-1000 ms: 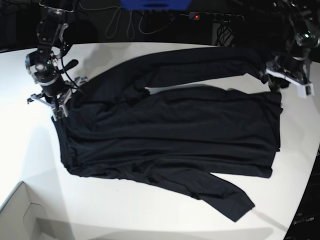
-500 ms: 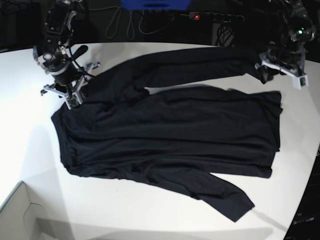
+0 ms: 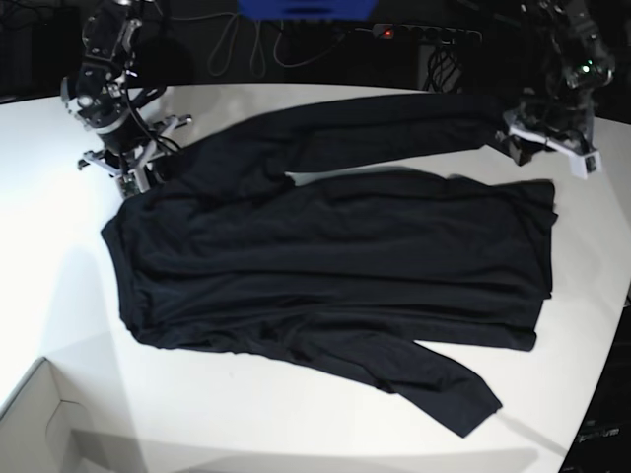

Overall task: Layout the t-shirt on the table in an organized manner, then fold the t-shirt properly
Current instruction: 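Grasp the shirt edge near the sleeve with the left gripper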

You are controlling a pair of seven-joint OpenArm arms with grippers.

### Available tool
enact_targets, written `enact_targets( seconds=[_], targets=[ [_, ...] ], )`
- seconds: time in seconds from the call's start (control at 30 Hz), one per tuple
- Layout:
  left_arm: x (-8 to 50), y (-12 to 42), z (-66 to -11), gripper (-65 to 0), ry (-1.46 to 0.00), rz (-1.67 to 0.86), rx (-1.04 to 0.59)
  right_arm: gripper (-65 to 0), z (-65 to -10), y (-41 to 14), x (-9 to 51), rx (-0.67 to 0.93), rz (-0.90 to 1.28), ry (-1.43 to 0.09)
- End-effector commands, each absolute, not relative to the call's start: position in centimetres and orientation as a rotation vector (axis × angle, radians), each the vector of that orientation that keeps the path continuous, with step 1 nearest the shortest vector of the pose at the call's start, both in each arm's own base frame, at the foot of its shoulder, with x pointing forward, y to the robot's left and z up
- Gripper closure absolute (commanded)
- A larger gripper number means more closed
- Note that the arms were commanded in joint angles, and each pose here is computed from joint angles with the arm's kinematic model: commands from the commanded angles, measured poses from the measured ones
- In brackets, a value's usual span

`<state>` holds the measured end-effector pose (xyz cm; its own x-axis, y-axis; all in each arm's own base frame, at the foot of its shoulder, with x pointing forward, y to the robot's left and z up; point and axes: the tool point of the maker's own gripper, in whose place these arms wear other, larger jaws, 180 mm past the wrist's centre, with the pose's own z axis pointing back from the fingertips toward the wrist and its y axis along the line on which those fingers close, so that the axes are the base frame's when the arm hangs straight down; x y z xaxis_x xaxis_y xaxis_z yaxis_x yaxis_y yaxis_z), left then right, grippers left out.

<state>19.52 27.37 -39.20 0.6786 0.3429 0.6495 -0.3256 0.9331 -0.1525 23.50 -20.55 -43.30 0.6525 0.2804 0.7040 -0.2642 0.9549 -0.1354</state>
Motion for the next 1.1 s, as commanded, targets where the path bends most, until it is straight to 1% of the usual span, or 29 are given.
enact_targets(
  seconds=[0.0,0.47,0.7,0.87,0.97,1.07],
  targets=[
    [20.0,27.9,-38.2,-34.1,-0.774,0.362,-0.013,-14.7,-44.7,-21.9,21.7,-0.074,0.331,-0.688],
    [17.6,28.7,-41.2,-34.2,-0.671,0.388,-0.005,-14.7,-42.8,-21.6,21.9,-0.099,0.335,-0.734],
    [16.8,29.6,-42.8,-34.2,-0.656,0.405,0.015,-14.7,-42.1,-21.6,21.8,-0.111,0.347,-0.746],
    [17.3,29.7,-42.0,-34.2,-0.679,0.402,0.016,-14.7,-42.1,-21.7,21.8,-0.114,0.345,-0.747],
    [18.6,29.5,-39.8,-34.2,-0.744,0.371,0.023,-14.7,-41.7,-21.8,22.0,-0.121,0.349,-0.758],
    [19.6,30.5,-36.6,-34.2,-0.833,0.372,0.060,-14.7,-41.3,-21.5,21.9,-0.123,0.348,-0.766]
  ],
)
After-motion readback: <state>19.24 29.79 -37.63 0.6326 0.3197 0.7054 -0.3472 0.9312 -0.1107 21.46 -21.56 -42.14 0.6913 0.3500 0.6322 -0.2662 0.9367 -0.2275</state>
